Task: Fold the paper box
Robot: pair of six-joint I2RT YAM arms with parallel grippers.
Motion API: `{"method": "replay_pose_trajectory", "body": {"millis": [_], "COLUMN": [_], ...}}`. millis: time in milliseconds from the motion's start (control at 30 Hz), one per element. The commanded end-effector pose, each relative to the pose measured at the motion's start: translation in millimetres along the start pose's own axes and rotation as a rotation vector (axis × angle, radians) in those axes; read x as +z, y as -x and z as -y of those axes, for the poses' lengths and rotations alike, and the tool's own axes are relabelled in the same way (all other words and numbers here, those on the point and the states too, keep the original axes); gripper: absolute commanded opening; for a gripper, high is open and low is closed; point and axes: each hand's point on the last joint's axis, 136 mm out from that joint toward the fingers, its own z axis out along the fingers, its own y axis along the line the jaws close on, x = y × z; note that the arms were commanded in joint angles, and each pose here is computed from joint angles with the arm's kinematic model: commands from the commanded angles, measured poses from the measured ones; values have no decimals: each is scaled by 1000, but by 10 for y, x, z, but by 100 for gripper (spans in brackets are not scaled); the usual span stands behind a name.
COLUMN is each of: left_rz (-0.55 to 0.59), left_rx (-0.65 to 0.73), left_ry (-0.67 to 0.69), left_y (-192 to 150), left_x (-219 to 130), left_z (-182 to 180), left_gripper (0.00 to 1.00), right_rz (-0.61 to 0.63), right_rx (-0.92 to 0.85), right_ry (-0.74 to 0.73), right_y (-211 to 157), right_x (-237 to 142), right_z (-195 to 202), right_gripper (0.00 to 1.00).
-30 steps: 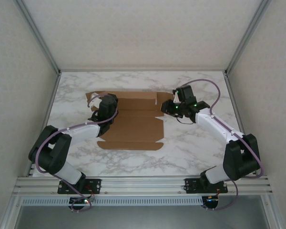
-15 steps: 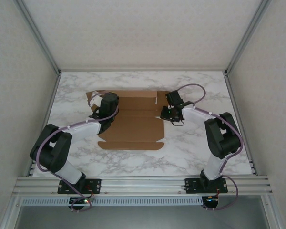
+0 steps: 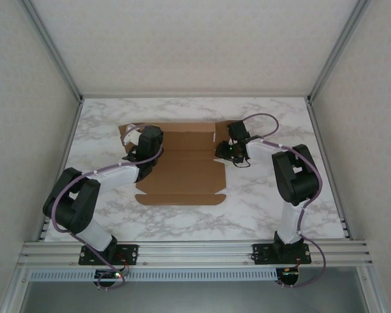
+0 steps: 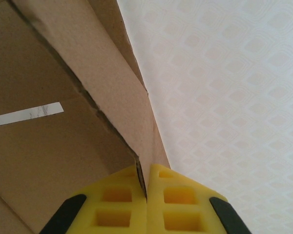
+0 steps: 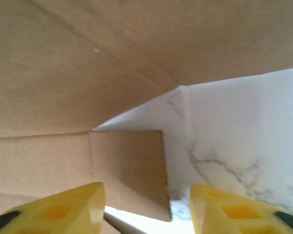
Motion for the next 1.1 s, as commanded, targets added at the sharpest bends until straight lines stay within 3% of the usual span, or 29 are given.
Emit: {"method": "replay_pose_trajectory", "body": {"millis": [0, 567, 1067], "left_rz": [-92, -97, -105], "left_rx": [111, 103, 102], "left_ry": [193, 192, 182], "left_y": [-204, -203, -217], "left_x": [-30, -55, -58], "left_z": [-686, -705, -659], "left_gripper": [0, 0, 0], "right_rz": [5, 64, -16], "right_rx": [-1, -54, -66], "right_ry": [121, 389, 283], "right_y": [27, 60, -159], "right_x": [52, -255, 167], "right_z": [-217, -712, -638], "right_gripper": [50, 48, 48]}}
